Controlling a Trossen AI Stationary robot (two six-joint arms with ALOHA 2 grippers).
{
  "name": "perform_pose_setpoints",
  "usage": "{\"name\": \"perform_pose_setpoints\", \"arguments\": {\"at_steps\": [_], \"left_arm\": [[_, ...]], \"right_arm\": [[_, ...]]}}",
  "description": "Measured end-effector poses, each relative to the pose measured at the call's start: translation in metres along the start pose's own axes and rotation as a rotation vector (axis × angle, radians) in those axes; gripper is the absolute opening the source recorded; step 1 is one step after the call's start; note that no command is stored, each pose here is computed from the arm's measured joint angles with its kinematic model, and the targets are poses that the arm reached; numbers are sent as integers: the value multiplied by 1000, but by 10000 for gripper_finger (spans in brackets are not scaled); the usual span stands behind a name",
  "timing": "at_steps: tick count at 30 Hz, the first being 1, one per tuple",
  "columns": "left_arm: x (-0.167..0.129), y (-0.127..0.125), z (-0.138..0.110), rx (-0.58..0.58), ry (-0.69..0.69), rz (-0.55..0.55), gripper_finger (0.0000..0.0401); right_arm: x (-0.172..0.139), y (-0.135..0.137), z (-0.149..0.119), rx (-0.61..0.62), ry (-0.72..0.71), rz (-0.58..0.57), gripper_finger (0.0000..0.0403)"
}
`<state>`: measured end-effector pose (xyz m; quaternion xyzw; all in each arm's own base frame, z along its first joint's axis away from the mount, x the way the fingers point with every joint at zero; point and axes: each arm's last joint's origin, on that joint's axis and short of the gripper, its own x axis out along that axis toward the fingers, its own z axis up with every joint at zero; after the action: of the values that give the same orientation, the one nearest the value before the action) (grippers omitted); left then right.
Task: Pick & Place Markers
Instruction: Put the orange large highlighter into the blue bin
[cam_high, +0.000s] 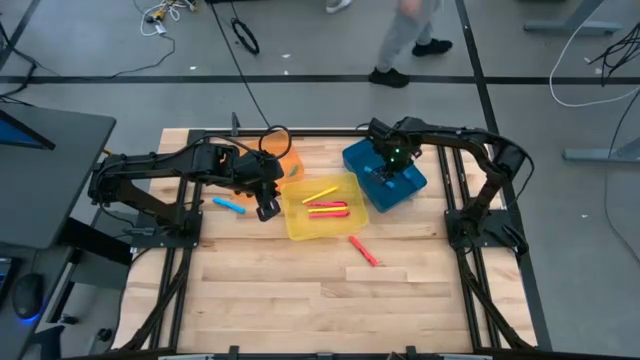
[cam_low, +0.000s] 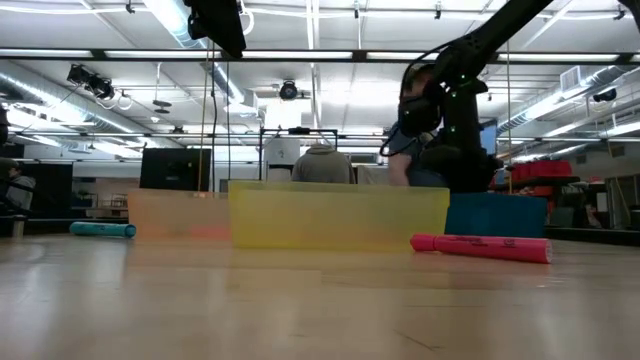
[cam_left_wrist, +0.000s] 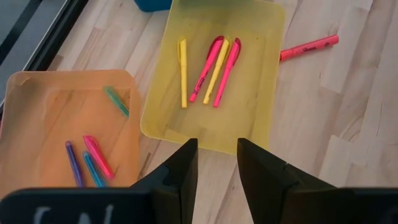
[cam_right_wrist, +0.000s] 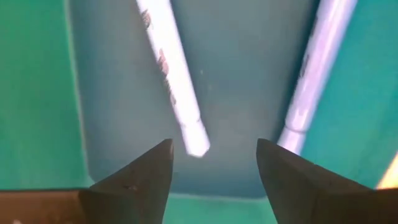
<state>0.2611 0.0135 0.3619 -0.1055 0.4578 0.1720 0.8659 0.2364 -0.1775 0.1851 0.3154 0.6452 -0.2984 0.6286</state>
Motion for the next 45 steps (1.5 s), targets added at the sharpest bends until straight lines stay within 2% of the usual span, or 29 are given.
{"name": "perform_pose_setpoints", "arguments": {"at_steps": [6,13,18,22,26,38,45], "left_arm": [[0,0,0,10,0,0,117],[0,0,0,10,0,0,117],[0,0,0,23,0,0,117],[0,0,0,33,-1,0,117],[0,0,0,35,-1,0,117],[0,0,0,35,-1,0,117],[0,0,0,60,5,-4,117]], "right_arm": [[-27,-2,-17,-2,-32,8,215],[-69,2,-55,42,-102,37,191],[-89,9,-88,67,-60,76,179],[-95,20,-104,65,-53,83,174],[-96,39,-112,52,-42,149,176],[-100,106,-131,3,-139,404,187],[-114,152,-129,-101,-126,410,187]]}}
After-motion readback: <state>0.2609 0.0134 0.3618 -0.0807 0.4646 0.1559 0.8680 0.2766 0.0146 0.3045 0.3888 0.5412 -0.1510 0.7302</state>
